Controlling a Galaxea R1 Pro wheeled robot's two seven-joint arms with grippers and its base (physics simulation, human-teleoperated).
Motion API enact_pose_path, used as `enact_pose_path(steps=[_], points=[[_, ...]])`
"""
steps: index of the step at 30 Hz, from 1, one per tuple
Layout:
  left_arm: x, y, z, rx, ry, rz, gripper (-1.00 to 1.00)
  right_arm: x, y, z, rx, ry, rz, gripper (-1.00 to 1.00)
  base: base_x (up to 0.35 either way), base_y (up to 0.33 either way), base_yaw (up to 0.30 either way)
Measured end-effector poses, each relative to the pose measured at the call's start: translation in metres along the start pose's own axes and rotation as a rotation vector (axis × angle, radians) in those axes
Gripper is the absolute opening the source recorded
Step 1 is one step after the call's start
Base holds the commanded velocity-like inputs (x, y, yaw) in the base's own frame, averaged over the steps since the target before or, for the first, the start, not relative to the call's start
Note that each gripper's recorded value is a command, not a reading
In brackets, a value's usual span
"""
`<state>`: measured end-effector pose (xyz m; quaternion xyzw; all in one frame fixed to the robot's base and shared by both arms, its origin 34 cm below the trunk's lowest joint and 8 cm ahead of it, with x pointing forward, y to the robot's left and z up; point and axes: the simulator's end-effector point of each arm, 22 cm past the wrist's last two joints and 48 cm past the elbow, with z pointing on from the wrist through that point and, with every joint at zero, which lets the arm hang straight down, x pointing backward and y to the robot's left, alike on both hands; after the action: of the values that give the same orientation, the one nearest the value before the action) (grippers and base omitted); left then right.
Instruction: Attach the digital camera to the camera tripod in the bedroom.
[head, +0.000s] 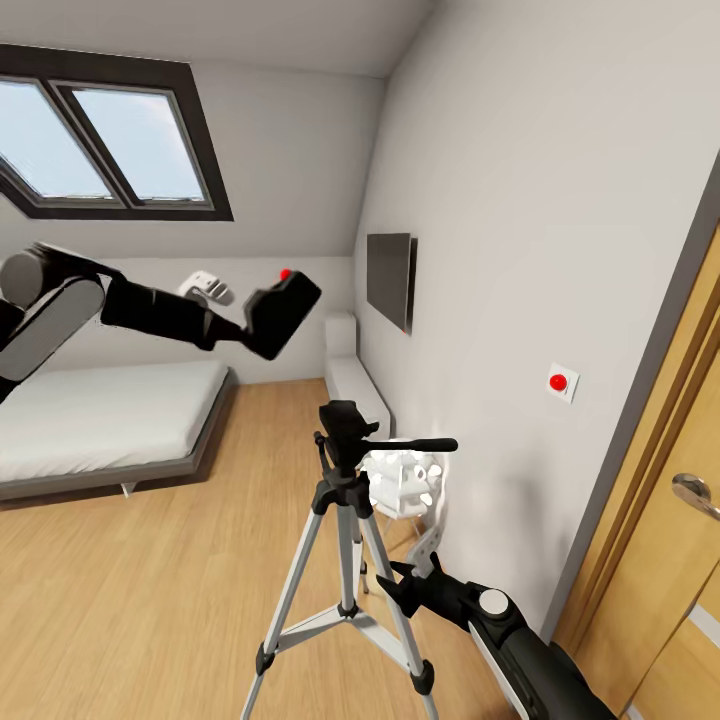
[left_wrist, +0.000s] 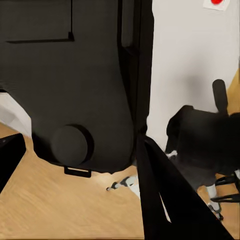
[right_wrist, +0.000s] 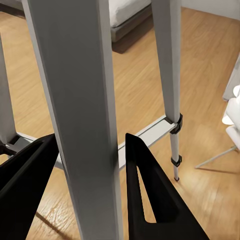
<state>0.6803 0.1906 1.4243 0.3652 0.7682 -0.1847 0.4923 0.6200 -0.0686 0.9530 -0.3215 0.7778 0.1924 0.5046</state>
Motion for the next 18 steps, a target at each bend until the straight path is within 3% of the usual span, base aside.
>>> enact_pose_path(steps=[4, 15, 18], points=[[-0.007, -0.012, 0.02, 0.014, 0.04, 0.086, -1.0, 0.0, 0.0, 0.0, 0.0, 0.0, -0.001, -1.0, 0.0, 0.0, 0.0], [-0.002, -0.033, 0.042, 0.077, 0.09, 0.137, -1.0, 0.0, 0.001, 0.0, -0.001, -0.001, -0.002, -1.0, 0.0, 0.0, 0.0], [0.004, -0.046, 0.048, 0.122, 0.117, 0.166, -1.0, 0.0, 0.001, 0.0, -0.001, -0.002, -0.004, -1.0, 0.0, 0.0, 0.0]])
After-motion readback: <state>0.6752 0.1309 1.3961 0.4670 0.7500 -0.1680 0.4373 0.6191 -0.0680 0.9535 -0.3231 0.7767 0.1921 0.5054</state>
